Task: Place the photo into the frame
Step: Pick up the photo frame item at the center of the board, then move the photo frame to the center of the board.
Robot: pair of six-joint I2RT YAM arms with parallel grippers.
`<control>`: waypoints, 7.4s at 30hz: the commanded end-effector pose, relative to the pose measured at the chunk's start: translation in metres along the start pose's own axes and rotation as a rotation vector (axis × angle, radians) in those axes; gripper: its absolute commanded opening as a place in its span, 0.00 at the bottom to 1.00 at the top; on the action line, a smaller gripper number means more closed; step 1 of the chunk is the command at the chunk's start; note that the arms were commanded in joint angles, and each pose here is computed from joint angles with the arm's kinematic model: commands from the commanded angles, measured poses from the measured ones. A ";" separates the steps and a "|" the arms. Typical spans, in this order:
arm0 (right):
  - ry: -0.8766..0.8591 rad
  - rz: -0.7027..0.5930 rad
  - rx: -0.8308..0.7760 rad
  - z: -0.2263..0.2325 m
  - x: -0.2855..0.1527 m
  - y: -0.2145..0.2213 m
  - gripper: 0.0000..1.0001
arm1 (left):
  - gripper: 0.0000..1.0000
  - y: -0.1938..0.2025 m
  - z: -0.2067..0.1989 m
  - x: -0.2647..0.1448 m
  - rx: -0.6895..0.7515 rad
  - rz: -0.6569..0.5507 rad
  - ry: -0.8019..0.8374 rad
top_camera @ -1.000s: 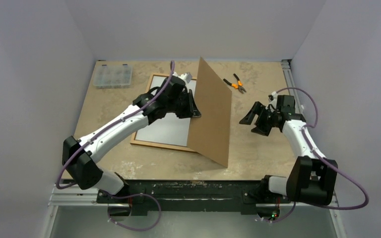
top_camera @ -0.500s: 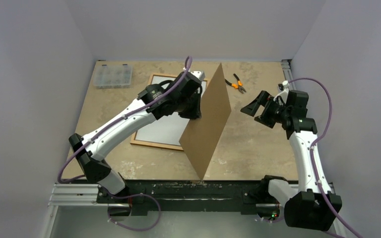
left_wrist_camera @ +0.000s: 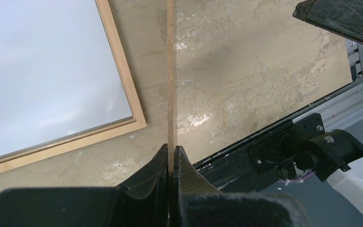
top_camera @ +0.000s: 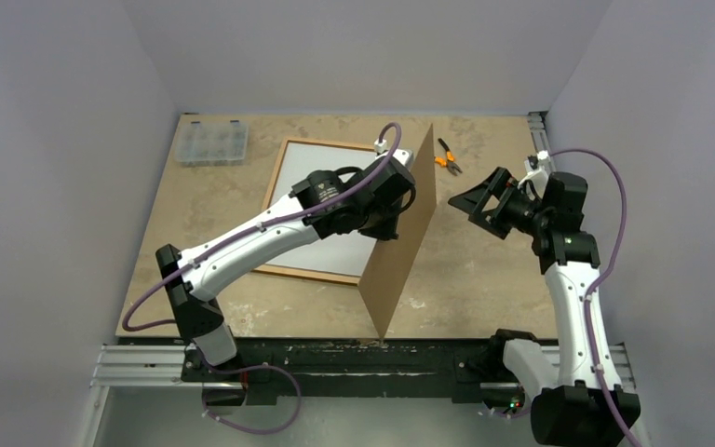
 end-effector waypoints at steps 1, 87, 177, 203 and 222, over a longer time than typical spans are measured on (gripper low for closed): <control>-0.076 -0.032 0.015 0.011 -0.004 -0.003 0.92 | 0.00 -0.004 -0.020 -0.008 -0.024 -0.053 0.044; -0.171 0.043 0.060 0.024 -0.004 -0.002 0.77 | 0.83 0.028 -0.068 -0.009 -0.043 -0.011 0.432; 0.537 -0.088 -0.344 0.058 -0.071 -0.079 0.00 | 0.42 0.135 -0.020 0.176 0.010 0.434 0.024; 0.570 -0.095 -0.368 0.059 -0.079 -0.080 0.00 | 0.51 0.131 -0.025 0.137 -0.039 0.397 0.212; 0.696 -0.100 -0.373 0.047 -0.083 -0.081 0.00 | 0.48 0.133 -0.016 0.184 0.013 0.392 0.027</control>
Point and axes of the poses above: each gripper's point midway between its finger pads, its own x axis out along the fingers, its own z axis along the line the jaws close on, y = z × x, the point moved 9 cm from there along -x, back along the fingers, and after that the axes turned 14 degrees about -x, right-handed, at the moved point
